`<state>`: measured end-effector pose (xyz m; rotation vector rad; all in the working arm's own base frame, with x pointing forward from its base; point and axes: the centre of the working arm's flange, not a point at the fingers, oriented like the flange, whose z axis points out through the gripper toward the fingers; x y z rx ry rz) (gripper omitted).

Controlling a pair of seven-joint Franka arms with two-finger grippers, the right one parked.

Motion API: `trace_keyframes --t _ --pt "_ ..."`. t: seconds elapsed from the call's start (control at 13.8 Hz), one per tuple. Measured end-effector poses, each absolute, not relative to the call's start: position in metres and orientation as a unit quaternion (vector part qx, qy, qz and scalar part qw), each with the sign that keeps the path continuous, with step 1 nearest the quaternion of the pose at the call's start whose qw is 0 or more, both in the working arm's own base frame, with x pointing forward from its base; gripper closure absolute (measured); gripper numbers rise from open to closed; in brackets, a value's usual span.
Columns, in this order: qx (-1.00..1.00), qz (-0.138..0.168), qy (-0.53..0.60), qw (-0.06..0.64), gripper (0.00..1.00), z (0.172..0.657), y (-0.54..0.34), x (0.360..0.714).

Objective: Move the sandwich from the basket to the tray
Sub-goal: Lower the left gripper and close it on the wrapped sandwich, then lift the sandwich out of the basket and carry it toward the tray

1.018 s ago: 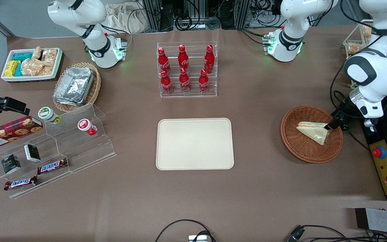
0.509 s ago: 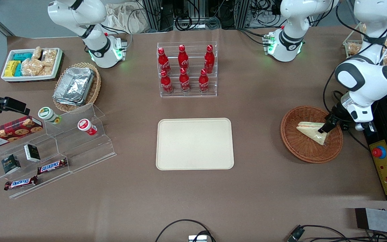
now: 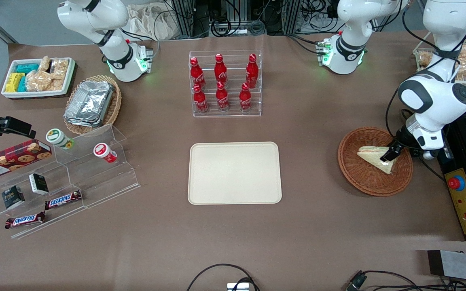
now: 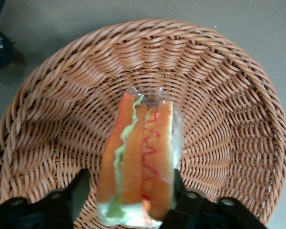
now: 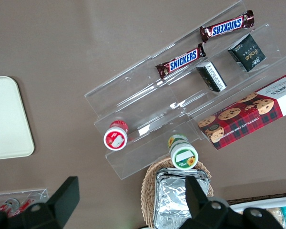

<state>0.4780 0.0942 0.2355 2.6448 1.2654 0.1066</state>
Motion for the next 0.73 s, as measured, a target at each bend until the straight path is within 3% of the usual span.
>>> trace_keyframes --t 0.22,0.29,0.73 --pt "0.901 0.039 0.420 0.105 0.61 0.238 0.085 0.482" --pt "0.903 0.042 0.415 0.106 0.66 0.241 0.081 0.484" --pt "0.924 0.052 0.364 0.105 0.69 0.280 0.059 0.492"
